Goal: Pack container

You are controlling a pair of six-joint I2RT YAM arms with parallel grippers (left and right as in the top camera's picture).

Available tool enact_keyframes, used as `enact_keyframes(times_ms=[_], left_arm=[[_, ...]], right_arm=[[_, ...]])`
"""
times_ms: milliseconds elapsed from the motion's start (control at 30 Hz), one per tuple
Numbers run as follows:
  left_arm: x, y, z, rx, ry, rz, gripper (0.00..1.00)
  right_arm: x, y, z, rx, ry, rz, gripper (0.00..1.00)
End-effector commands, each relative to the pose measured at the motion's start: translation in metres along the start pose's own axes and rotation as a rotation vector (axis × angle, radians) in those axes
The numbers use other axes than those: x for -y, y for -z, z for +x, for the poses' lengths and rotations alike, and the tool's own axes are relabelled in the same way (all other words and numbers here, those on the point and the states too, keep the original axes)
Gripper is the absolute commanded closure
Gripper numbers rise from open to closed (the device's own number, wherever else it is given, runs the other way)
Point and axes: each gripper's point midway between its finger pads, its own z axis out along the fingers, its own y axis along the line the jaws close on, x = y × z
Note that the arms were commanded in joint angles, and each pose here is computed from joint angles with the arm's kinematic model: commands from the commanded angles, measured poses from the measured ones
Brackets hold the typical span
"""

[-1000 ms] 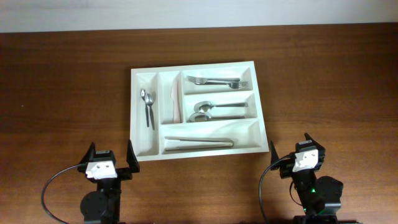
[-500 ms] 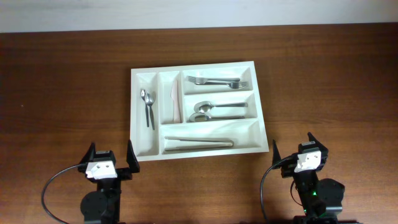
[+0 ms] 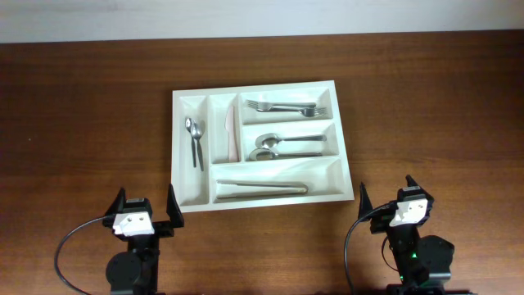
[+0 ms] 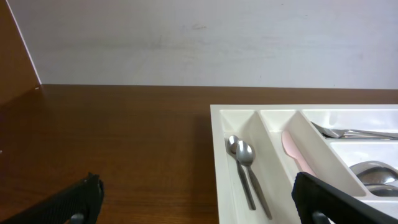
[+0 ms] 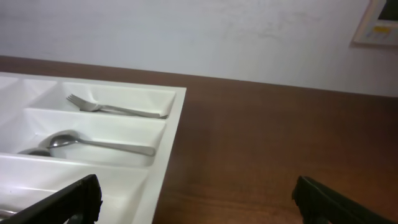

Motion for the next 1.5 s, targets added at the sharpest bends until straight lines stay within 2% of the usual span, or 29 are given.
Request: enact_keyframes(times_ms=[0,1467], left_arm=[[0.0002,0.0001,0.0009,0.002,-0.014,0.004,0.01],[0.0002,0.0001,0.0009,0.002,-0.014,0.004,0.01]], right_arm=[[-0.001,0.0011,-0.0023,0.024,-0.007,-0.001,0.01],[0.0011,0.0028,-0.0083,0.051,0.002,0.012,0.01]])
